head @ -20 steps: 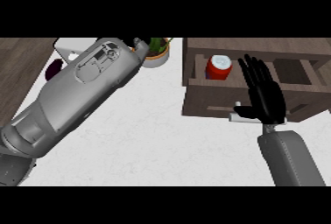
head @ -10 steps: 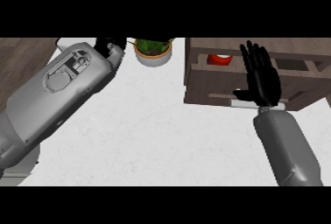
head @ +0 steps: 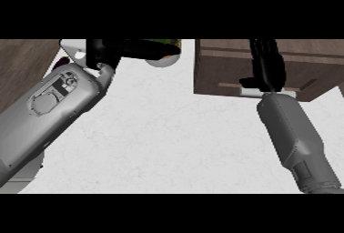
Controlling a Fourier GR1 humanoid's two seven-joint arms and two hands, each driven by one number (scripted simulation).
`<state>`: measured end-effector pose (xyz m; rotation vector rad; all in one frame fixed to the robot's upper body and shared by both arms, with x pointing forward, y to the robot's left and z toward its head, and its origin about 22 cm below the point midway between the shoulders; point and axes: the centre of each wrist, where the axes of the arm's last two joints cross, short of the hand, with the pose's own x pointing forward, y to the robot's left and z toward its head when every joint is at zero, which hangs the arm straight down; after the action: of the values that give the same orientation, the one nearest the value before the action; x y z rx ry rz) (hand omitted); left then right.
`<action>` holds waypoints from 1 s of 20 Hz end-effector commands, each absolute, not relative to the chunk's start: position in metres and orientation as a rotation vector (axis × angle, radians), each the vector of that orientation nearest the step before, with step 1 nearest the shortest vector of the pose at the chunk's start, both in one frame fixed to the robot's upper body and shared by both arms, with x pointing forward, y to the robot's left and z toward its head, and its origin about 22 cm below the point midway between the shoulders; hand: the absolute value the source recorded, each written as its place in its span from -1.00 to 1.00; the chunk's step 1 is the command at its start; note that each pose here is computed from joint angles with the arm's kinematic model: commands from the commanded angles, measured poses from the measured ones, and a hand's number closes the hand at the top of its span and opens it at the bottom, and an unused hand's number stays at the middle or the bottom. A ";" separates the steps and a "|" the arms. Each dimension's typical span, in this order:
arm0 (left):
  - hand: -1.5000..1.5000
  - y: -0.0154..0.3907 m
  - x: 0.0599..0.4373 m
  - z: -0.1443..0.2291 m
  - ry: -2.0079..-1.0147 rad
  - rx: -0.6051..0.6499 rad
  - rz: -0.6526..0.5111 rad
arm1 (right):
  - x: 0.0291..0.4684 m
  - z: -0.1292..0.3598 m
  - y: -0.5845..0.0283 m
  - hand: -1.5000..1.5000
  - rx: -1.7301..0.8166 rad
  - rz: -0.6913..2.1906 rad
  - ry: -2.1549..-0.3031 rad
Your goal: Pick up the can, place it into the drawer and close the drawer
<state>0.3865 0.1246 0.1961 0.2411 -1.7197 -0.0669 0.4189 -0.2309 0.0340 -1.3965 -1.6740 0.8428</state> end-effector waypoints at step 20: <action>-1.00 0.165 0.353 0.158 -1.724 0.228 -0.091 | 0.462 0.094 -0.198 -1.00 -1.272 0.699 -1.774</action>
<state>0.3571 0.1545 0.1663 0.2301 -1.7279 -0.0931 0.4513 -0.2203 0.0659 -1.3527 -1.6539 0.8510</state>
